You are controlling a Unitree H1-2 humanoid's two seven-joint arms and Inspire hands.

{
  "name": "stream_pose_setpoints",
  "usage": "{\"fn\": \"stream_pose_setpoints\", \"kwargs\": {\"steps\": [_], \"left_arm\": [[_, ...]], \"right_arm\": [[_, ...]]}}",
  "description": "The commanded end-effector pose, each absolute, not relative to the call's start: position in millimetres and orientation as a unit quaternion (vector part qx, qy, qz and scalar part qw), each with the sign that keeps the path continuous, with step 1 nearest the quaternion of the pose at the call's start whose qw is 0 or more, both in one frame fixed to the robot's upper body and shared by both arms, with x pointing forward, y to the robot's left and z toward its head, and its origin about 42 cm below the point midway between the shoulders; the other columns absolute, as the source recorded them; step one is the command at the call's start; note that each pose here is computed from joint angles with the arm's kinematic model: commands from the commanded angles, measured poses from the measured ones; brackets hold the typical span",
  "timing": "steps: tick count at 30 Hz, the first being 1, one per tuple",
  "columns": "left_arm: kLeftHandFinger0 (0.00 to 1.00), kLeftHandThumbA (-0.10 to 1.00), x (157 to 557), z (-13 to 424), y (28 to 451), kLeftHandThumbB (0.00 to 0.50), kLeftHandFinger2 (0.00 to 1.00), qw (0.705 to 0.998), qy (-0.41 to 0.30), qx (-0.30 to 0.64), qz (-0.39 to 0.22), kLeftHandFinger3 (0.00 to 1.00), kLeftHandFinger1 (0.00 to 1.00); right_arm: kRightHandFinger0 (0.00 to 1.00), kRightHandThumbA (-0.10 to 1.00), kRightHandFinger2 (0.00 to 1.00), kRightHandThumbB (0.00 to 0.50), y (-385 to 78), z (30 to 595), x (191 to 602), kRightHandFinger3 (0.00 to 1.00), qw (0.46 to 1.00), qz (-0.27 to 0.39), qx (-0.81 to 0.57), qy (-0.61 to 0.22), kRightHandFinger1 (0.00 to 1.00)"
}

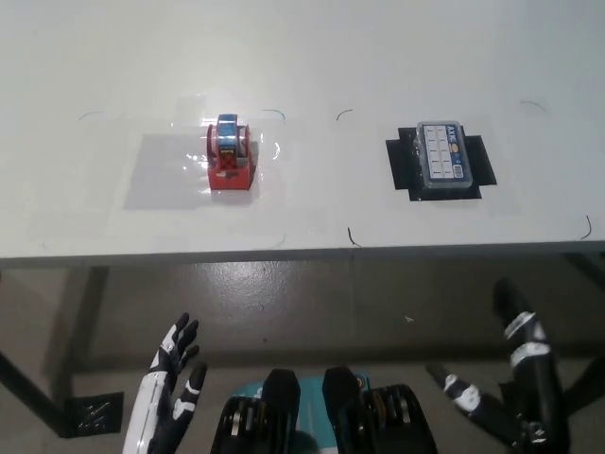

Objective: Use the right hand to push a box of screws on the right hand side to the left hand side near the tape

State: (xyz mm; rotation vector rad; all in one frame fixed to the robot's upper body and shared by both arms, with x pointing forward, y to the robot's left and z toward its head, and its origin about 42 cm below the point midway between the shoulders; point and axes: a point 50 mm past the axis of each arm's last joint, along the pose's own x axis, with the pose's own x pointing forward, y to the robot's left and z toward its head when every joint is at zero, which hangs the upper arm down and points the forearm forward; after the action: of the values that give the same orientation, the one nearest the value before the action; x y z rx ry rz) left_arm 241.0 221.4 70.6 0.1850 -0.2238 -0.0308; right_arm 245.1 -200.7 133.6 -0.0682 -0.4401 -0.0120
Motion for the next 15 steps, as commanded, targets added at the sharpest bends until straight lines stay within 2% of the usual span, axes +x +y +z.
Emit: {"fn": "stream_pose_setpoints", "kwargs": {"steps": [1, 4, 5, 10, 13, 15], "left_arm": [[1.0, 0.84, 240, 85, 219, 0.126, 1.0, 0.982, -0.162, 0.102, -0.007, 1.0, 1.0], [1.0, 0.82, 238, 84, 219, 0.127, 1.0, 0.98, -0.162, 0.112, -0.01, 1.0, 1.0], [1.0, 0.81, 238, 83, 219, 0.13, 1.0, 0.98, -0.162, 0.115, -0.009, 1.0, 1.0], [1.0, 0.77, 233, 81, 216, 0.124, 1.0, 0.981, -0.159, 0.115, -0.011, 1.0, 1.0], [1.0, 0.76, 232, 80, 215, 0.107, 1.0, 0.98, -0.158, 0.117, -0.013, 1.0, 1.0], [1.0, 0.75, 231, 80, 214, 0.107, 1.0, 0.98, -0.158, 0.116, -0.014, 1.0, 1.0]], "right_arm": [[1.0, 1.0, 1.0, 0.132, -207, 177, 258, 1.0, 0.944, -0.027, -0.036, -0.328, 1.0], [1.0, 0.96, 1.0, 0.151, -208, 191, 269, 1.0, 0.934, -0.03, -0.036, -0.354, 1.0], [1.0, 0.98, 1.0, 0.182, -210, 196, 274, 1.0, 0.931, -0.028, -0.041, -0.361, 1.0], [1.0, 1.0, 1.0, 0.223, -227, 218, 309, 1.0, 0.924, -0.024, -0.07, -0.375, 1.0], [1.0, 1.0, 1.0, 0.233, -236, 230, 330, 1.0, 0.925, -0.032, -0.086, -0.37, 1.0], [1.0, 1.0, 1.0, 0.208, -240, 242, 351, 1.0, 0.924, -0.041, -0.094, -0.367, 1.0]]}}
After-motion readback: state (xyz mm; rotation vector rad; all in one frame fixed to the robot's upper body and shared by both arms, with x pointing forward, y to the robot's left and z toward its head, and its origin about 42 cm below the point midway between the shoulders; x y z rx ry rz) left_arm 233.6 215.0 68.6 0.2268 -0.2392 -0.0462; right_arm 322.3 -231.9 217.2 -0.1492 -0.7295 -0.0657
